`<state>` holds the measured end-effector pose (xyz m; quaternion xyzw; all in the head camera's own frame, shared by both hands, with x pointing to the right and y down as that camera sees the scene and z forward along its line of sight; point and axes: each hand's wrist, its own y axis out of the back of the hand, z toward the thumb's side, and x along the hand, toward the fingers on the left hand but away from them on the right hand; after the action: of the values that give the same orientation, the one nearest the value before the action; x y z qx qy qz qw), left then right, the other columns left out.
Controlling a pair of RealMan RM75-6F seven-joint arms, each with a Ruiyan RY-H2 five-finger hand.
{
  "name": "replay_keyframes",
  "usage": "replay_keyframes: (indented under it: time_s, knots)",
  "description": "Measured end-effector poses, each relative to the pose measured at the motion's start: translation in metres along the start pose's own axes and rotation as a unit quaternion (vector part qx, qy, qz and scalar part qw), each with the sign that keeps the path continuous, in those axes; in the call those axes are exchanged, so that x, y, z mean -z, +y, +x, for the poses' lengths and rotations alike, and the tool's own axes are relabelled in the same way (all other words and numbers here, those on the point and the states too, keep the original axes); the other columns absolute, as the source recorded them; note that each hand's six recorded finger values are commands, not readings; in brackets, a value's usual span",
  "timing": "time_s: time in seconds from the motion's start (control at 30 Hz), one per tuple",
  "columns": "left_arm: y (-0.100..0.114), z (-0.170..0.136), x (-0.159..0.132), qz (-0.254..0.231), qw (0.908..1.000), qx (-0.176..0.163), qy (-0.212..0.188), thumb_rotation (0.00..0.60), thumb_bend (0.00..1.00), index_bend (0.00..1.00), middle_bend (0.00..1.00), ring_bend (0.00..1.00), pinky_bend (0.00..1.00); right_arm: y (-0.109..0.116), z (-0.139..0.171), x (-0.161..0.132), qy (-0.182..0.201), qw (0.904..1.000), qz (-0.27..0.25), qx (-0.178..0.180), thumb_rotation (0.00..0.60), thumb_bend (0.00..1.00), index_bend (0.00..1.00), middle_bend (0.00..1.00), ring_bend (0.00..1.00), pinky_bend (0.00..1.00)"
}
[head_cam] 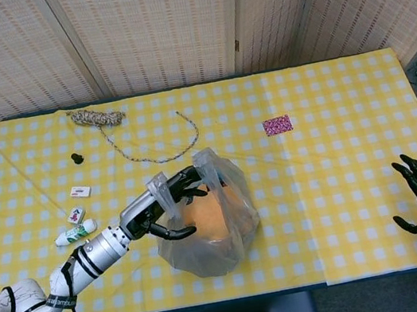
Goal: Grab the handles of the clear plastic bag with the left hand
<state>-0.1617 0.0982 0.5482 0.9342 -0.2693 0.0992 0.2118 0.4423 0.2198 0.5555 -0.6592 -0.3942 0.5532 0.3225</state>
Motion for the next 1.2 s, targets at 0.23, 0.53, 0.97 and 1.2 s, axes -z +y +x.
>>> replay_keyframes:
  time_s: [0.23, 0.53, 0.97, 1.2]
  knots:
    - [-0.004, 0.005, -0.001, -0.012, 0.9999, 0.006, -0.004, 0.6, 0.3, 0.11, 0.1, 0.03, 0.19, -0.002, -0.001, 0.001, 0.0, 1.0, 0.0, -0.006, 0.6, 0.25, 0.0, 0.0, 0.0, 0.0]
    - [-0.005, 0.013, 0.003, -0.038, 0.9992, 0.009, -0.004, 0.6, 0.3, 0.1, 0.1, 0.03, 0.2, 0.003, 0.004, 0.002, -0.004, 1.0, -0.001, 0.003, 0.6, 0.25, 0.0, 0.0, 0.0, 0.0]
    - [-0.014, 0.029, 0.004, -0.07, 0.9969, 0.035, 0.002, 0.6, 0.3, 0.1, 0.1, 0.06, 0.22, 0.005, 0.006, 0.005, -0.006, 1.0, -0.002, 0.005, 0.6, 0.25, 0.0, 0.0, 0.0, 0.0]
    - [-0.012, 0.036, 0.003, -0.089, 0.9952, 0.039, 0.001, 0.6, 0.3, 0.11, 0.11, 0.05, 0.21, 0.005, 0.006, 0.005, -0.005, 1.0, -0.002, 0.005, 0.6, 0.25, 0.0, 0.0, 0.0, 0.0]
